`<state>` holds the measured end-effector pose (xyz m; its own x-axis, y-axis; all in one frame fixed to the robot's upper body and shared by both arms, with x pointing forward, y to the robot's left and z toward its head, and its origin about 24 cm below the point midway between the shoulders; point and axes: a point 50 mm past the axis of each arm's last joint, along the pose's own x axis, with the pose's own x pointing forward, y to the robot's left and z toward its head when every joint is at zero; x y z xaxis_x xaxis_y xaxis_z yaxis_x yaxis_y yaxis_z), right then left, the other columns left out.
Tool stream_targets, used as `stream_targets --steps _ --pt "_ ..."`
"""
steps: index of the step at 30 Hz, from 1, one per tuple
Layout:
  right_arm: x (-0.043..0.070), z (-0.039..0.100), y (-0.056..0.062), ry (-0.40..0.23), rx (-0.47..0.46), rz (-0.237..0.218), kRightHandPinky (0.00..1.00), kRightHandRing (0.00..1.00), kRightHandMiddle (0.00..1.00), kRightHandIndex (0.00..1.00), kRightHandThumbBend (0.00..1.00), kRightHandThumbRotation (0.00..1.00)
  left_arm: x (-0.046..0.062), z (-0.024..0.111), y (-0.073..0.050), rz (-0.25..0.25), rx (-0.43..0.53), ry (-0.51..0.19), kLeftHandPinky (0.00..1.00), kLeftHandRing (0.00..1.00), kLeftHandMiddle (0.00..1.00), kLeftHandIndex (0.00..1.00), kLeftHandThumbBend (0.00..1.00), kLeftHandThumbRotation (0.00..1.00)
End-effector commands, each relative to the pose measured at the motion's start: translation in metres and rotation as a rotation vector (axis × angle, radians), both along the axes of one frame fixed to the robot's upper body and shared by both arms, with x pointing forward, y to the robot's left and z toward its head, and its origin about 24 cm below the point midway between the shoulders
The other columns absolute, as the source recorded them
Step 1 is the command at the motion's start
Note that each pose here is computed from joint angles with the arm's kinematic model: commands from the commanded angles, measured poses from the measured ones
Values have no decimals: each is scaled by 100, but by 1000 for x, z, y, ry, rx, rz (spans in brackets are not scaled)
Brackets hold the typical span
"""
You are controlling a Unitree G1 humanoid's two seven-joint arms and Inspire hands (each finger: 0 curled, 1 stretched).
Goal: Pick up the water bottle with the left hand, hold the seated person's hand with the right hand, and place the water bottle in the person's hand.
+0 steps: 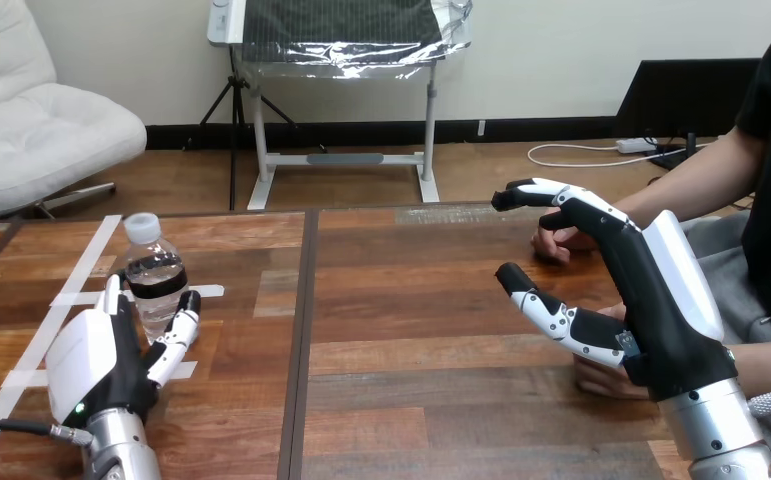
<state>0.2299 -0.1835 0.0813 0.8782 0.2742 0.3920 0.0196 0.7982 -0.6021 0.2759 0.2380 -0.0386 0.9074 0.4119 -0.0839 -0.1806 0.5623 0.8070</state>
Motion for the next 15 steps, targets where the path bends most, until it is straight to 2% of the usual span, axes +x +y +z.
stream_targets --steps 1,15 --pt "10 23 5 -108 17 20 71 80 80 71 40 10 19 25 -10 -78 8 -117 83 89 93 94 50 96" --pt "9 23 5 -105 10 15 72 80 80 71 40 13 17 25 -16 -94 -58 -133 79 87 90 93 51 97"
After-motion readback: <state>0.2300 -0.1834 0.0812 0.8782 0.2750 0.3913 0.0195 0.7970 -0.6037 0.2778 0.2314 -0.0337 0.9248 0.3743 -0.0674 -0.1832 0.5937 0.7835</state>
